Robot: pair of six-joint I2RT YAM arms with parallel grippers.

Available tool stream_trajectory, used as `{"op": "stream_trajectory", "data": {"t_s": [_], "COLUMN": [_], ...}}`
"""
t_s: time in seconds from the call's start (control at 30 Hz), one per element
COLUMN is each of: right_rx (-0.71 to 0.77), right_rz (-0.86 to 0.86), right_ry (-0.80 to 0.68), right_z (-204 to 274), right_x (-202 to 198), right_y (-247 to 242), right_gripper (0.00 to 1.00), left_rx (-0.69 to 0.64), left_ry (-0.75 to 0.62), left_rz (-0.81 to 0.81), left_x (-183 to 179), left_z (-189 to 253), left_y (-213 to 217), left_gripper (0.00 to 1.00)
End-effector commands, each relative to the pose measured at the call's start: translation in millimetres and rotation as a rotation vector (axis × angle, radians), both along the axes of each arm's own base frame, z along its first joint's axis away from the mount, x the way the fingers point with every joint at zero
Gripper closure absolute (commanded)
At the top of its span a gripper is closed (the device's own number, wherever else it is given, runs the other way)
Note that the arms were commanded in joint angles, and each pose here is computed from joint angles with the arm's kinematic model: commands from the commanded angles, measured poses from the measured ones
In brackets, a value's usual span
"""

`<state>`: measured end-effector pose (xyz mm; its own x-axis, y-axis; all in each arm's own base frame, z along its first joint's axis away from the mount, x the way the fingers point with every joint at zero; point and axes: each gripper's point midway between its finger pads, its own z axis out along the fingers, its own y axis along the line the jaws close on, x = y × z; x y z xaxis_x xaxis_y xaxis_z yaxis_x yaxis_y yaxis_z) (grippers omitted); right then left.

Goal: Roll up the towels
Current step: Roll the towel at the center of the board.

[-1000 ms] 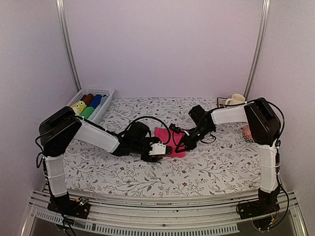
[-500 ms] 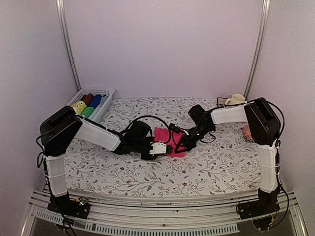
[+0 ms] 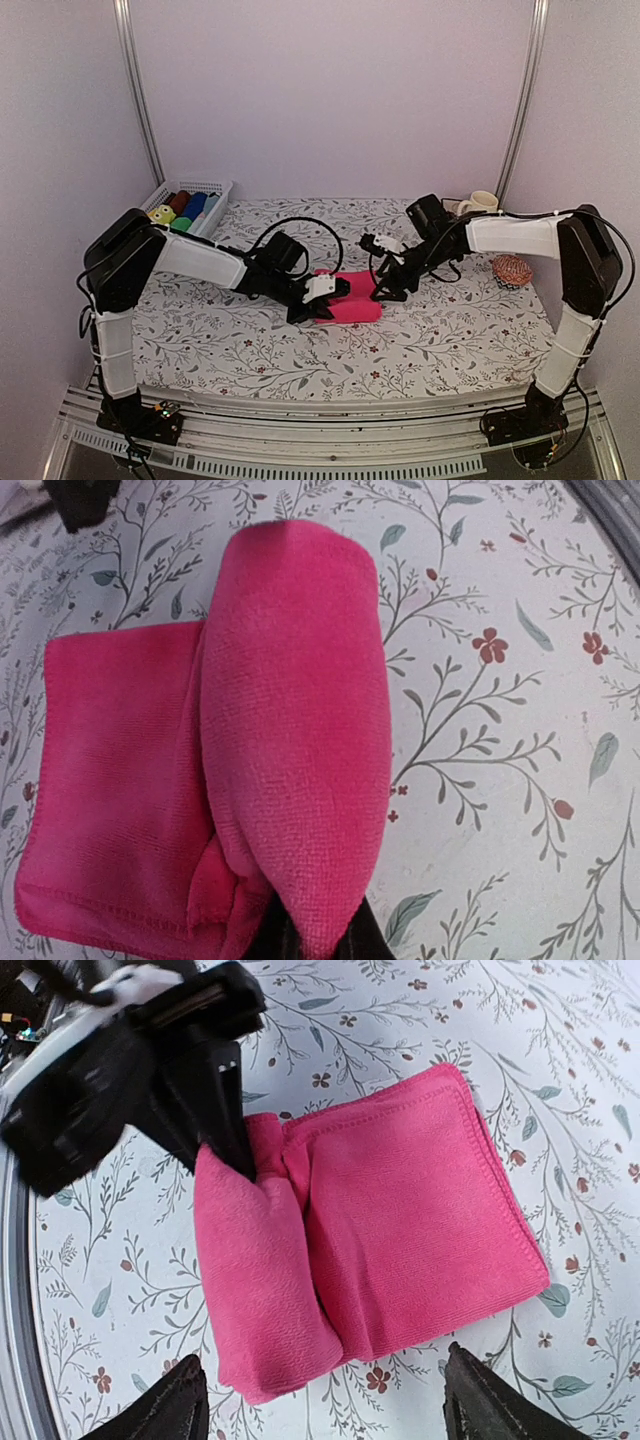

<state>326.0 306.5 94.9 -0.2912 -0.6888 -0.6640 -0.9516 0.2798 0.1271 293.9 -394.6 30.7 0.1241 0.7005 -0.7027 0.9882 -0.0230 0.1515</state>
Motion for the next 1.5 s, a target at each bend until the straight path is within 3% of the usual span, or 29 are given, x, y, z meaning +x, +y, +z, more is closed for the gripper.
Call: {"op": "stream_trajectory", "data": {"t_s": [0.0,0.3,0.67,0.8,1.13,1.23,1.47], "right_rx": [0.008,-0.028,-0.148,-0.187,-0.224,-0.225,-0.204], "right_rz": [0.037,0.230,0.290,0.288,0.290,0.292,0.283], "right_ry": [-0.193,-0.454,-0.562,-0.582,-0.512,-0.473,-0.289], "right_z": [13.5,6.0,-35.7,-46.1,-63.2,-66.4,-71.3], "right_x": [-1.5,-29.3,-22.4,-14.8,-15.6,-18.5,-33.7], "right_y": [-9.4,12.8,29.7,30.0,29.5,30.7,32.2], "right_gripper": [0.18,0.17,0.22,0.31,0.74,0.89,0.96], "left_rx": [0.051,0.081,0.091,0.097,0.094,0.096,0.093], "left_ry": [0.270,0.409,0.528,0.562,0.543,0.518,0.369], "left_rz": [0.061,0.121,0.111,0.113,0.125,0.129,0.175], "left_x": [-12.0,11.4,11.0,11.2,16.3,18.8,29.3], "left_z": [-27.7,-39.1,-49.2,-51.7,-48.3,-45.5,-23.0], "left_y": [17.1,13.2,12.8,15.0,19.5,22.7,34.9], "left_gripper": [1.00,1.00,1.00,1.00,1.00,0.93,0.31]}}
